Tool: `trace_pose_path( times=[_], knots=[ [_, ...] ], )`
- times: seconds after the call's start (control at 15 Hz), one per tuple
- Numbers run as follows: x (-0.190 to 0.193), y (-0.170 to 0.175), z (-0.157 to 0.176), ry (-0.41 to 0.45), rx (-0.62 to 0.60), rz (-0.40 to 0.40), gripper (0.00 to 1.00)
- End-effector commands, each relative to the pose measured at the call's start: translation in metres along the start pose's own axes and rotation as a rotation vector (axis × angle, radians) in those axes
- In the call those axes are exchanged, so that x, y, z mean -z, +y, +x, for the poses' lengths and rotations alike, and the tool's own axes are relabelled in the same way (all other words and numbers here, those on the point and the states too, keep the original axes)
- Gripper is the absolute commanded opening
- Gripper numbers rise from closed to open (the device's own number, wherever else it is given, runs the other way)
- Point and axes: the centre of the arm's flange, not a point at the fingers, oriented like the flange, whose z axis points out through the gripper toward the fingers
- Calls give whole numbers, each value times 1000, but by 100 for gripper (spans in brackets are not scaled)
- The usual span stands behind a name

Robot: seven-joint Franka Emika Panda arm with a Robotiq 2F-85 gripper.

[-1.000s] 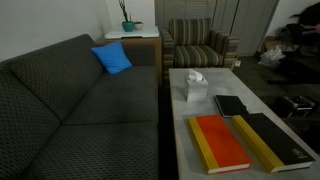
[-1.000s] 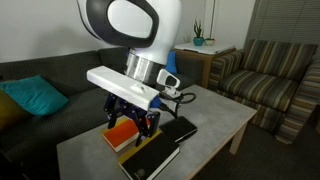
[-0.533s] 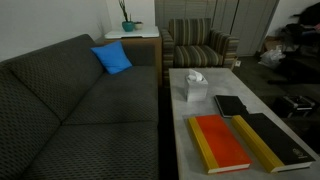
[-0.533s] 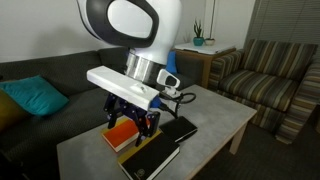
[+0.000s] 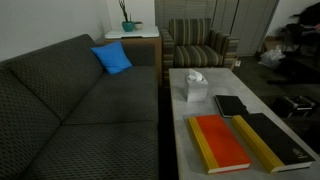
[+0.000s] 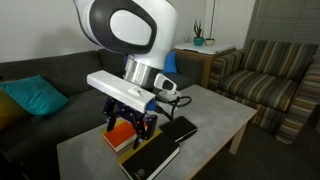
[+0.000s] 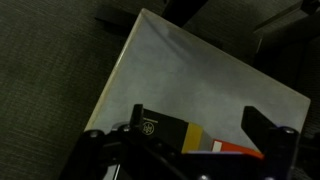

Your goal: Open the biggest book

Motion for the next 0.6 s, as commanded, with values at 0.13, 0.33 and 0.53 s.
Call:
trace_pose_path(
  times=[0.13,0.33,0.53],
  knots=[
    [-34,54,38,-97,50,-33,100],
    [-36,42,25,-88,22,-27,100],
    [-45,49,30,-98,20,-18,100]
  ],
)
